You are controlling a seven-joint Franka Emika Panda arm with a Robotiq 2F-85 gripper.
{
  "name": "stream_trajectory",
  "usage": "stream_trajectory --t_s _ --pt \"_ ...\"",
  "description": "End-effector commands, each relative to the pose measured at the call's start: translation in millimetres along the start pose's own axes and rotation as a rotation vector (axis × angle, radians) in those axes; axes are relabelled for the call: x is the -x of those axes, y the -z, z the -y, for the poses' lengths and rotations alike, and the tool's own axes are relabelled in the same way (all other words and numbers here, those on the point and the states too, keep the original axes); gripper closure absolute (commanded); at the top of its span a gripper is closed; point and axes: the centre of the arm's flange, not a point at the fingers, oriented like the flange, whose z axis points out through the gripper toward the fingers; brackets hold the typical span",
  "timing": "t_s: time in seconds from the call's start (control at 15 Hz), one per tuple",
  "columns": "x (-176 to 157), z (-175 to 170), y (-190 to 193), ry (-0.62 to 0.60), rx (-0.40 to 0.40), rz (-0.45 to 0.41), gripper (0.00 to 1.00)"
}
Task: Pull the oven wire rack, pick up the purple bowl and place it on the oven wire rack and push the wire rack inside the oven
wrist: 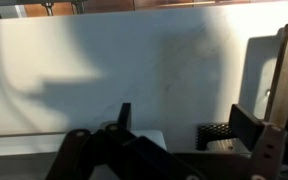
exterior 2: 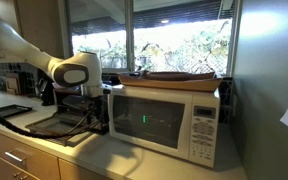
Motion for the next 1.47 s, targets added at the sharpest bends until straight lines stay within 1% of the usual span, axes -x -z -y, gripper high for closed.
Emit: stream_trajectory --t_s 0.0,0.2,0.27,0.4,0.47,0.53,0.8,1.13,1.4 --pt "0.0 0.0 -0.2 0.0 0.0 0.0 0.0" --pt "0.1 0.0 -0.3 0.0 0.0 0.001 0.0" --pt "0.3 2.5 -2.4 0.005 -0.015 0.001 0.0" --pt "-0.5 18.1 -9.8 0.018 -0.107 -0.024 0.0" --pt "0.2 29.1 -14.1 0.026 -0.179 -0.045 0.0" --pt "-0.5 36.9 -16.9 0.026 -0.231 -0.06 0.0" --pt "-0.3 65.1 -26.2 -0.003 -0.413 -0.117 0.0" --pt "-6.3 97.7 -38.5 -0.153 -0.643 -0.188 0.0" --pt "-6.4 113.5 -50.8 -0.244 -0.785 -0.243 0.0"
